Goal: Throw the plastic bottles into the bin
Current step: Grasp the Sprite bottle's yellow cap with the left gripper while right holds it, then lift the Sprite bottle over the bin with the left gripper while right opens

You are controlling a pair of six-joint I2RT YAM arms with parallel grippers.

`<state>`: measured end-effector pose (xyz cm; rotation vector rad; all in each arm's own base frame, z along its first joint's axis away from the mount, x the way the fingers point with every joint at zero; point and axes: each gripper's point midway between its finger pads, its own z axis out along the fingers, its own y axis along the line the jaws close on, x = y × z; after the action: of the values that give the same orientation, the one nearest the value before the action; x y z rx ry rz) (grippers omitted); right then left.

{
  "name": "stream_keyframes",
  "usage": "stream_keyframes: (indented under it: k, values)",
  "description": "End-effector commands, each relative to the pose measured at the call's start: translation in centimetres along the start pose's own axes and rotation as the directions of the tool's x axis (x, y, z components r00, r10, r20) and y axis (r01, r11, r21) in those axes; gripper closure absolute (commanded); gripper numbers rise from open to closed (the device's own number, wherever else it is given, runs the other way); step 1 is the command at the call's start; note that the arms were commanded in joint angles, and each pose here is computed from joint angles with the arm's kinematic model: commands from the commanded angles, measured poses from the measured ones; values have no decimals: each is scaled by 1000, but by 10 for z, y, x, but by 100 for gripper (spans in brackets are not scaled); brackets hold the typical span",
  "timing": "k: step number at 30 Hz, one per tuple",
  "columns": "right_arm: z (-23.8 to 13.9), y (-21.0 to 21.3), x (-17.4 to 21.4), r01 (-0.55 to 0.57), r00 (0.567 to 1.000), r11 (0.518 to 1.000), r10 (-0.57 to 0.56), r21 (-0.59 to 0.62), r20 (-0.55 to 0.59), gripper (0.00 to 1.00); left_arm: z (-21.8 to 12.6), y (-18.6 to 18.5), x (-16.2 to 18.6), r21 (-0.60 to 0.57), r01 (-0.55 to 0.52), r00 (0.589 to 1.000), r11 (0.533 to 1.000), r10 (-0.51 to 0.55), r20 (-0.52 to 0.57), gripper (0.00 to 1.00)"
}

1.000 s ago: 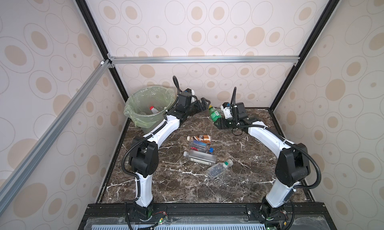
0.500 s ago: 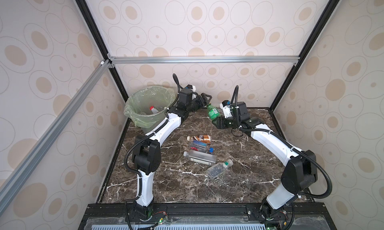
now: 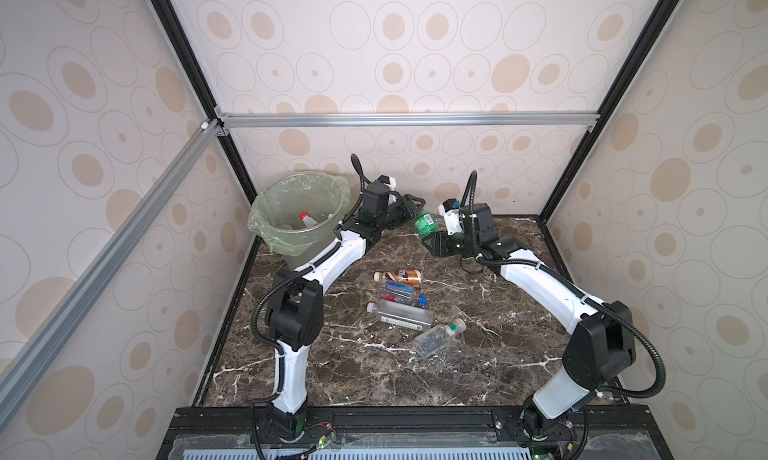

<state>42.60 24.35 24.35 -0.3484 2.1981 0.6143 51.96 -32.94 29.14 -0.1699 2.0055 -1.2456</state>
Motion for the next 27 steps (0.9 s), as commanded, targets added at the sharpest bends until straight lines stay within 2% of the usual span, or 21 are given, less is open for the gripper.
stream_keyframes:
  k: [1, 4, 11, 20, 27]
  values:
    - [-12, 7, -11, 11, 998, 1000, -11, -9, 55, 50, -17, -31, -13, 60, -31, 999, 998, 29, 44, 56]
    - [-12, 7, -10, 9, 998, 1000, -8, -9, 55, 50, -18, -32, -13, 62, -38, 998, 997, 35, 47, 61]
    - [-12, 7, -5, 12, 999, 1000, -11, -9, 49, 43, -19, -31, -10, 67, -36, 999, 997, 34, 40, 78]
    - [-14, 6, -3, 16, 999, 1000, -16, -1, 51, 28, -21, -33, -16, 45, -72, 996, 996, 69, 61, 81]
    - [-16, 4, -1, 16, 998, 1000, -17, 4, 53, 23, -20, -35, -18, 46, -82, 995, 996, 79, 59, 83]
